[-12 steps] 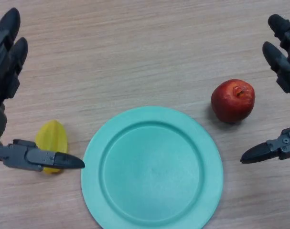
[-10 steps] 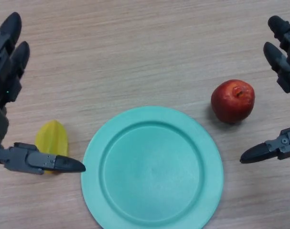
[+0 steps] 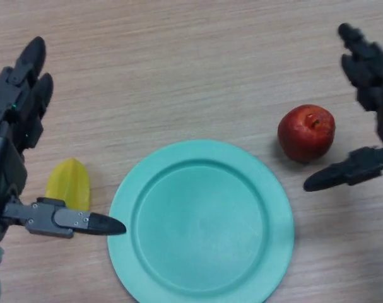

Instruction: Pick up the red apple and place it on the plate

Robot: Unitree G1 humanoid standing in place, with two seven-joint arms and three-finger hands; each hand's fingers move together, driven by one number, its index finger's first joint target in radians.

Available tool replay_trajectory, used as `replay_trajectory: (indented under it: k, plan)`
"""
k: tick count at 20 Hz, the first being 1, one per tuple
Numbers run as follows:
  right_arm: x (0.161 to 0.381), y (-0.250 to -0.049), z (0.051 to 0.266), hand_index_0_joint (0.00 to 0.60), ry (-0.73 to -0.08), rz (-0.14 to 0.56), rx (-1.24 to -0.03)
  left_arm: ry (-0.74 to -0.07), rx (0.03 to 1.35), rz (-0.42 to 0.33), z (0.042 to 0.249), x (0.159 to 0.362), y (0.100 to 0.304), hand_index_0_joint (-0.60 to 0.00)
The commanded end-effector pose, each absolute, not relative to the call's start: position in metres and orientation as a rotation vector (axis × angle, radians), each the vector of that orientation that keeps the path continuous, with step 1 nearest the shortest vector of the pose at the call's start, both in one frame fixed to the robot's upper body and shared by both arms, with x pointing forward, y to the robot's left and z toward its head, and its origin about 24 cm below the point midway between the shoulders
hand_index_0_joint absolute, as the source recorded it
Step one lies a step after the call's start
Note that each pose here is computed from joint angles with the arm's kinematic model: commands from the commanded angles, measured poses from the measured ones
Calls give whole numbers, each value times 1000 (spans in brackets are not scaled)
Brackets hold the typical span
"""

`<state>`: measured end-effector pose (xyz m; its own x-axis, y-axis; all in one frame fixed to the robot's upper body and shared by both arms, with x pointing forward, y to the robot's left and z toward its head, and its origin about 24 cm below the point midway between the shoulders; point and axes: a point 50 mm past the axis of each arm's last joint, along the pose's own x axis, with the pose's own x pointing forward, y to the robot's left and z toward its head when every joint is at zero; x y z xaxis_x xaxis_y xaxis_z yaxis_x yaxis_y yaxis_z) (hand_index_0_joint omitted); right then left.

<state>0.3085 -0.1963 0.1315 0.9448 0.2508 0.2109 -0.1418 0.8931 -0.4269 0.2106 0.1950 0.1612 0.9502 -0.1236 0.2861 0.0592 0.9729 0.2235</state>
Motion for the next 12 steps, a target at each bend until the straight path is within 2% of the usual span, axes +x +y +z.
replay_trajectory:
  k: [1,2,4,5,6,7,10,12]
  plan:
    - [320,-196,161,0,-482,161,-496,-524,266,-48,191,195,201,0]
    - [327,-196,154,0,-446,147,-547,-524,268,-40,191,195,202,0]
    - [333,-197,148,200,-416,124,-604,-527,275,-33,191,194,204,0]
    - [338,-199,143,349,-394,98,-649,-531,283,-27,190,193,205,0]
    - [343,-201,138,450,-374,72,-700,-534,290,-21,189,192,206,0]
    - [355,-205,133,598,-351,0,-799,-539,299,0,189,189,210,0]
    - [354,-201,137,600,-376,-6,-795,-543,306,13,188,185,213,0]
    - [348,-195,146,600,-412,0,-743,-537,303,20,187,182,216,0]
